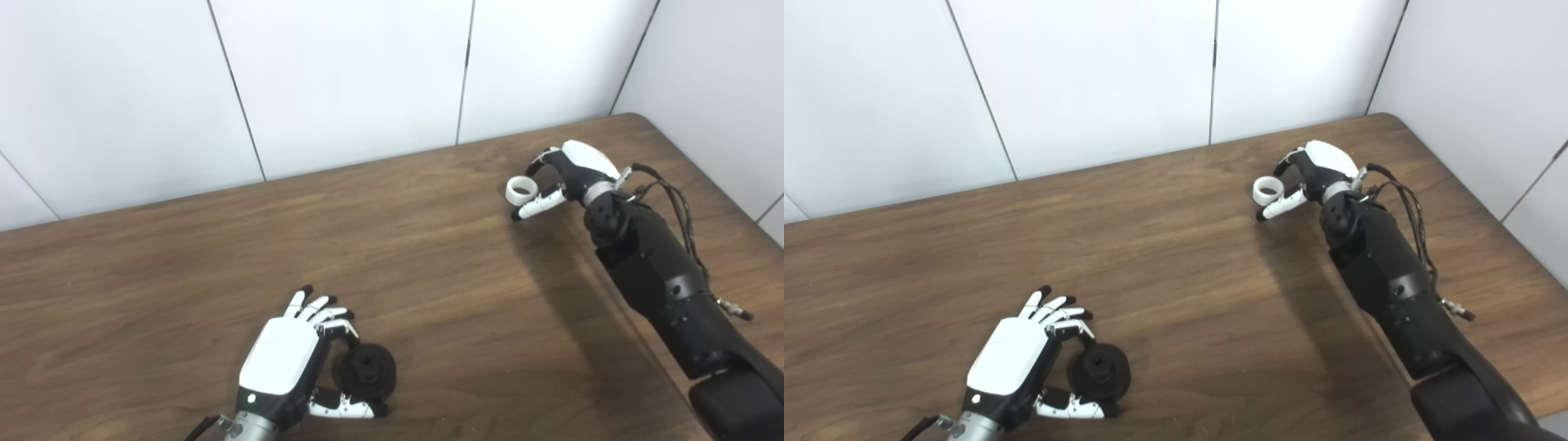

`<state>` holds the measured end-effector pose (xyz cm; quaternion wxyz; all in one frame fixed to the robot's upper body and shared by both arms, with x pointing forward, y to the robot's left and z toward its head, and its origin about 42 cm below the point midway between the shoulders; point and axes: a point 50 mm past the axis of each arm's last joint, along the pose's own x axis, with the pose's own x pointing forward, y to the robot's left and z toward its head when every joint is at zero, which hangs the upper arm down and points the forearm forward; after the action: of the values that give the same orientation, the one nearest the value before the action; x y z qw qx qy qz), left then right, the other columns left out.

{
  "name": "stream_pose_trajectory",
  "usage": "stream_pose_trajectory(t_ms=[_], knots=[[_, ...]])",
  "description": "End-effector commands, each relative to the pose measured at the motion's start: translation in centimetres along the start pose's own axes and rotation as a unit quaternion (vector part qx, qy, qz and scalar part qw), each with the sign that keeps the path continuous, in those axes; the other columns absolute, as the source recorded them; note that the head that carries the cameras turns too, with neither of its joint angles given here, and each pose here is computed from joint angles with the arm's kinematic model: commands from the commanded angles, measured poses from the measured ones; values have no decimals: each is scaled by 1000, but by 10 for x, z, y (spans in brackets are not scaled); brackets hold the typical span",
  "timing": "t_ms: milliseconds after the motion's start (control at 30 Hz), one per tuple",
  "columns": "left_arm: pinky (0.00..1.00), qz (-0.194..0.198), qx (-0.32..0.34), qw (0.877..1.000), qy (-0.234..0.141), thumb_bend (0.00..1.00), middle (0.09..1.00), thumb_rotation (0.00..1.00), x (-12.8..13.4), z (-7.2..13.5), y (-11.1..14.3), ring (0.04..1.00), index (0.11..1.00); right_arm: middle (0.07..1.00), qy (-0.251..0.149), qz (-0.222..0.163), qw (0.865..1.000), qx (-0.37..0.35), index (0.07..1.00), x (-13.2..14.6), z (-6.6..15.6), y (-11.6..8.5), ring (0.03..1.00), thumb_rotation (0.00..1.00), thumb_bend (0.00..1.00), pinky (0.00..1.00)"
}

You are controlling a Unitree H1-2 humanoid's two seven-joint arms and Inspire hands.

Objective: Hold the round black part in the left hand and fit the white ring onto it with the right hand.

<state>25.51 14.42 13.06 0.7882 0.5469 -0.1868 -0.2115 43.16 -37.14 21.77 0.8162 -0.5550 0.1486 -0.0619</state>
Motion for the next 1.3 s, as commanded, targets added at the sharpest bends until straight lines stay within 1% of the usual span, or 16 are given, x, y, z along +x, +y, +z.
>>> stream_pose_trajectory(t_ms=[0, 367, 800, 1267], knots=[[1000, -14, 14, 1000, 3, 525, 777, 54, -4, -2, 1, 888, 484, 949, -15, -47, 999, 4, 708, 6, 13, -33, 1000, 319, 885, 1000], [1000, -12, 13, 1000, 5, 524, 777, 54, -5, -2, 1, 887, 484, 934, -12, -48, 999, 9, 696, 7, 15, -34, 1000, 316, 878, 1000], [1000, -12, 12, 1000, 5, 524, 779, 54, -4, -1, 2, 893, 484, 918, -9, -46, 999, 9, 678, 10, 16, -28, 1000, 294, 881, 1000], [1000, -9, 11, 1000, 3, 525, 777, 54, -4, 1, 2, 889, 484, 925, -9, -47, 999, 8, 657, 10, 16, -26, 1000, 284, 880, 1000]])
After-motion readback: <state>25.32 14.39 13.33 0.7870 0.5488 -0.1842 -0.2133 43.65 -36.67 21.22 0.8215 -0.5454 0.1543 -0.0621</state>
